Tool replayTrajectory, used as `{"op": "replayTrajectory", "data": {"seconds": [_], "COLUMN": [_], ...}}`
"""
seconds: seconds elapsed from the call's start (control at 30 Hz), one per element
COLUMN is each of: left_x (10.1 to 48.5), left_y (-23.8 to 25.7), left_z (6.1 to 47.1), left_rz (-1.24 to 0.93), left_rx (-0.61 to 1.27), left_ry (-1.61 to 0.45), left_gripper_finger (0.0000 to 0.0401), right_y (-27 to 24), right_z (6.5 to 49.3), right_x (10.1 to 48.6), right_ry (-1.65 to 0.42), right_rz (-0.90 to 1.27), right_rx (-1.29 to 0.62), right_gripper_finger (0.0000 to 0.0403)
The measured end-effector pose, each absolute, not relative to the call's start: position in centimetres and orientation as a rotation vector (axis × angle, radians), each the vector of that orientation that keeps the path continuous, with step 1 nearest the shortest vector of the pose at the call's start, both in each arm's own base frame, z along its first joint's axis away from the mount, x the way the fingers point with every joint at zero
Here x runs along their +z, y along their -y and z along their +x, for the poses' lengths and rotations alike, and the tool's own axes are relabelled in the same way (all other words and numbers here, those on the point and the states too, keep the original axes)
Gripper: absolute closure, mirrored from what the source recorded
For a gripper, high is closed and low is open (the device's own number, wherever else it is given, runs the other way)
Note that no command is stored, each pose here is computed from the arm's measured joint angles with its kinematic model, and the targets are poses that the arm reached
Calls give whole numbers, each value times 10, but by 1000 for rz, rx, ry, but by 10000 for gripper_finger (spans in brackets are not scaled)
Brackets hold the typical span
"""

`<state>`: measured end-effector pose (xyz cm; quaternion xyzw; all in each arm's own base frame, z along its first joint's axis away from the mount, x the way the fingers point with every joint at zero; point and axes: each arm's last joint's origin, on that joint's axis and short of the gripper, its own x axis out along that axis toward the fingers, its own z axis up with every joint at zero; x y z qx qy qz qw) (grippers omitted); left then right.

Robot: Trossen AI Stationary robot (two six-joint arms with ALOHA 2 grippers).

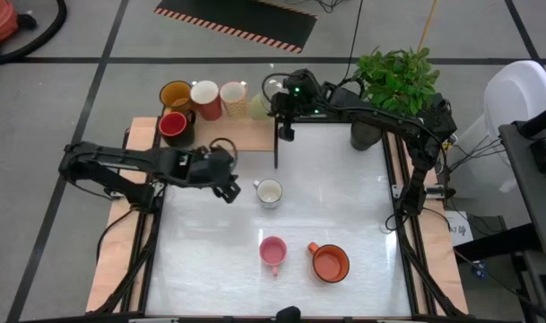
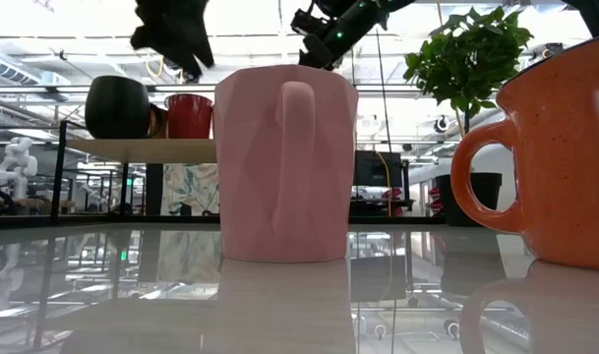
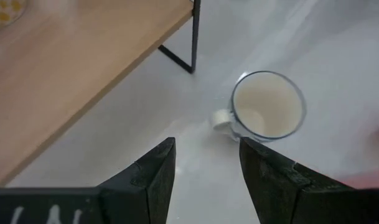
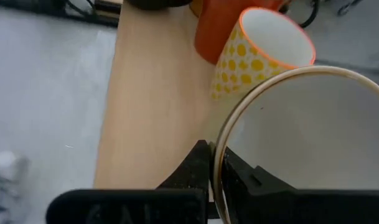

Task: Place coffee mugs
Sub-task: Put the green mug on the shelf

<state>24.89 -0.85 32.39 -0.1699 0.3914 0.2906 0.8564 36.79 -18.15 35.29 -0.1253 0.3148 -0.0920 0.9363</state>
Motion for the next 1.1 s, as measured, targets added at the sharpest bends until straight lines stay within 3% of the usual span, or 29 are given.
{"op": "replayTrajectory", "data": {"seconds": [0.17, 0.47, 0.83, 1.1], "left_x": [306, 305, 306, 307], "left_y": [0, -20, -28, -26], "left_z": [267, 267, 266, 266], "left_rz": [-298, -271, -283, -318], "left_rx": [633, 745, 722, 731], "left_ry": [-892, -875, -883, -870], "left_gripper_finger": [219, 219, 220, 220], "right_y": [172, 171, 181, 189], "right_z": [372, 365, 386, 399], "right_x": [360, 370, 388, 365], "right_ry": [-675, -765, -869, -982], "right_rz": [-432, -532, -545, -528], "right_rx": [-214, -208, -146, -106], "right_gripper_finger": [399, 399, 399, 399]}}
